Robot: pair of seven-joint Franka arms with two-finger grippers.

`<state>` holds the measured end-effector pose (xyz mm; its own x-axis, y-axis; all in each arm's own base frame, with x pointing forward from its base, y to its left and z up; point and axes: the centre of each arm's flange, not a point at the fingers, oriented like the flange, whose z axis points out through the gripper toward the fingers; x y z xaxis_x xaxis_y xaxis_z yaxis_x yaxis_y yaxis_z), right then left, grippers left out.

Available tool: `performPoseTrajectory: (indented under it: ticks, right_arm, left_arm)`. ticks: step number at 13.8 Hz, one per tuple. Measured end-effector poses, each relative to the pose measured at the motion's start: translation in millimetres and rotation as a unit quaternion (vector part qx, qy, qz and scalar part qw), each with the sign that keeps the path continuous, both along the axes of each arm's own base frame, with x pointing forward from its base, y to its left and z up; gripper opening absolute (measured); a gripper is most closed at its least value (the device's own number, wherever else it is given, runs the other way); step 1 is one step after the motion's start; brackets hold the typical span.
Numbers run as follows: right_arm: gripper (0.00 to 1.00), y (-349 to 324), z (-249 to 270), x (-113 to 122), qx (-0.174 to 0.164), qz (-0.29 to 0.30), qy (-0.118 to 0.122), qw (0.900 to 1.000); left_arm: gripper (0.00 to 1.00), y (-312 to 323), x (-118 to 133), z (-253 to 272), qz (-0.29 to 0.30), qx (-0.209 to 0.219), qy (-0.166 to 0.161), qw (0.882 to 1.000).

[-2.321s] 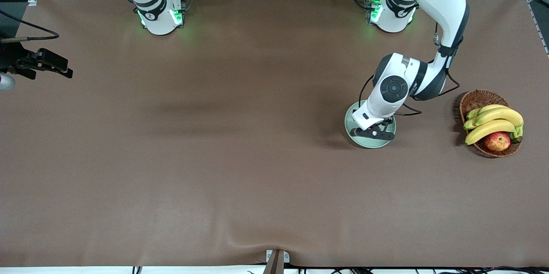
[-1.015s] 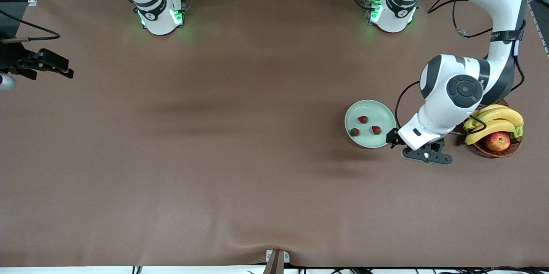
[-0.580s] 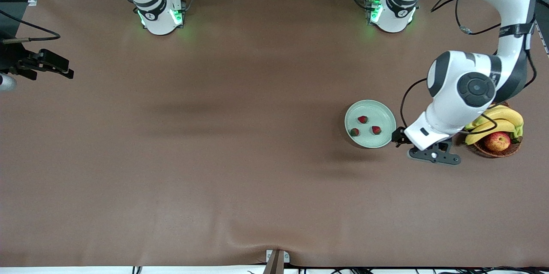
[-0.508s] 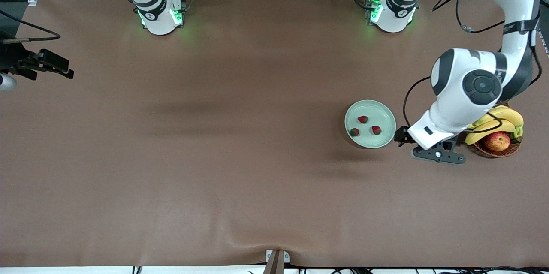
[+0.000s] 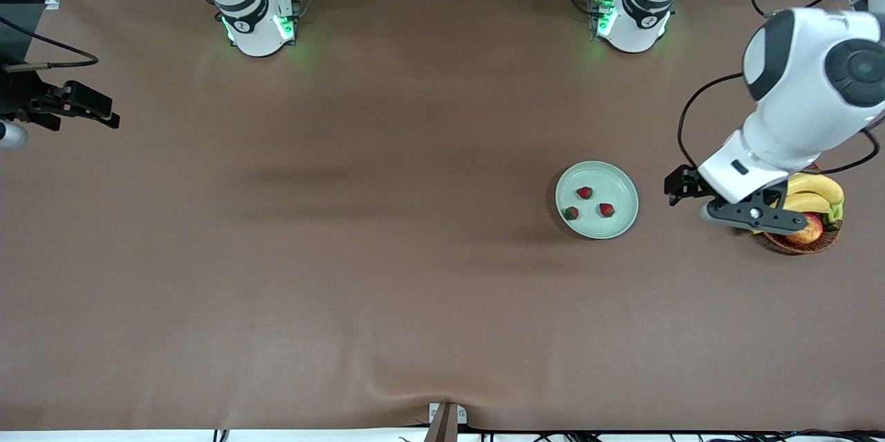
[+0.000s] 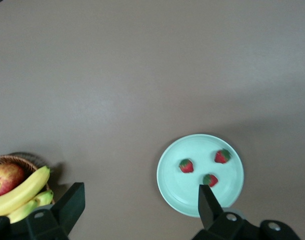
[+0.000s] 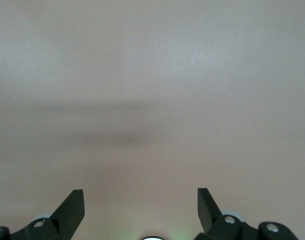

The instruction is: Collect all strawberries into plate

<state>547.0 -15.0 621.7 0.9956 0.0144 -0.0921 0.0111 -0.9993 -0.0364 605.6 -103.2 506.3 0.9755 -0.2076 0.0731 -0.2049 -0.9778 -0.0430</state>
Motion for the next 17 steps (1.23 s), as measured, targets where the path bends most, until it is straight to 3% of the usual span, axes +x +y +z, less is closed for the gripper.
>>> performPoseTrajectory:
  ticks: [2, 5, 8, 17]
  right_arm:
    - [1.00, 0.4, -0.3, 0.2, 0.000, 0.000, 0.000, 1.000]
    - [1.00, 1.6, -0.9, 0.5, 0.000, 0.001, 0.001, 1.000]
    - [1.00, 3.1, -1.6, 0.9, 0.000, 0.003, 0.001, 1.000]
    - [1.00, 4.0, -3.4, 1.8, 0.000, 0.004, 0.003, 1.000]
  left_arm:
    - [1.00, 0.6, -12.0, 32.7, 0.004, -0.007, 0.001, 1.000]
    - [1.00, 4.3, -54.0, 95.6, 0.012, -0.019, 0.027, 0.999]
    - [1.00, 10.0, -88.6, 125.1, 0.015, -0.014, 0.028, 0.999]
    - [1.00, 27.8, -54.8, 123.9, 0.032, -0.026, -0.010, 0.999]
